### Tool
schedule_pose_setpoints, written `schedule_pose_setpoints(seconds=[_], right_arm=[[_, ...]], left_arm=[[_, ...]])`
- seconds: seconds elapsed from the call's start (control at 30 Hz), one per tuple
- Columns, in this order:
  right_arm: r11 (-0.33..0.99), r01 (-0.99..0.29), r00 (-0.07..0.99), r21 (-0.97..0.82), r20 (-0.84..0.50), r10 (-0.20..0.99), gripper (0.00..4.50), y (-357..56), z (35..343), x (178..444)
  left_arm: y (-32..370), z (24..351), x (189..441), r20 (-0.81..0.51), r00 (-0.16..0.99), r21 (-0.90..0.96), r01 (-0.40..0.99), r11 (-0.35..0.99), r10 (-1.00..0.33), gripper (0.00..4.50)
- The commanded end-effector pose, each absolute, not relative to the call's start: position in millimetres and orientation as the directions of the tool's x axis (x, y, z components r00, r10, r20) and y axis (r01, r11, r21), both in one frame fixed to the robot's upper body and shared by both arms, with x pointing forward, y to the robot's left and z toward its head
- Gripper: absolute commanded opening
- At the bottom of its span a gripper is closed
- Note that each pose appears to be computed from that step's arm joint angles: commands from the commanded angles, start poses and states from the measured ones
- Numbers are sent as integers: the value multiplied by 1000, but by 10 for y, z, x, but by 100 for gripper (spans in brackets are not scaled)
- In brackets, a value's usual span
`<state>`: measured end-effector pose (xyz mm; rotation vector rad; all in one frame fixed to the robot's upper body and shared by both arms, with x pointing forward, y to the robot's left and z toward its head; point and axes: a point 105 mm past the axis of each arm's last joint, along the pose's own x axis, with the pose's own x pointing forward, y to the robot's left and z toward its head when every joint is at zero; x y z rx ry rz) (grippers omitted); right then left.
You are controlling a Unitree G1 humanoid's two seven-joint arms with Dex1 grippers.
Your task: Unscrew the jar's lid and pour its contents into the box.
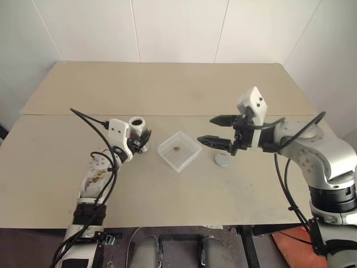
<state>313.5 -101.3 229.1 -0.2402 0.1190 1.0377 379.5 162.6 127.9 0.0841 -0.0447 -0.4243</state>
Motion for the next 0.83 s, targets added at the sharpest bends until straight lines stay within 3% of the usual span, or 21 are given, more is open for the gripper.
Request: schedule_pose_setpoints(seconds=[0.03, 0.07, 0.27, 0.4, 0.6, 0.83], right_arm=[[471, -860, 501, -195, -151, 852, 450, -1008, 2481, 3077], [471, -861, 500, -195, -151, 853, 450, -1009, 2481, 3076], [475, -859, 505, -190, -170, 846, 450, -1089, 2434, 3063], [476, -858, 510, -194, -202, 836, 450, -1270, 2339, 3029], [441, -863, 492, -246, -220, 842, 450, -1558, 2158, 2942], [446, -861, 498, -243, -223, 838, 450, -1724, 2121, 2955]], left_arm=[[1683, 1322, 3744, 59, 916, 118, 388, 914, -396, 410], [1708, 1323, 3729, 58, 918, 129, 383, 915, -392, 443], [1904, 1456, 3348, 30, 889, 195, 443, 875, -457, 448], [2149, 1697, 2780, -54, 818, 229, 569, 790, -573, 448], [2336, 2180, 2224, -67, 656, 218, 745, 630, -752, 448], [2466, 2253, 2212, -83, 615, 248, 775, 582, -784, 448]])
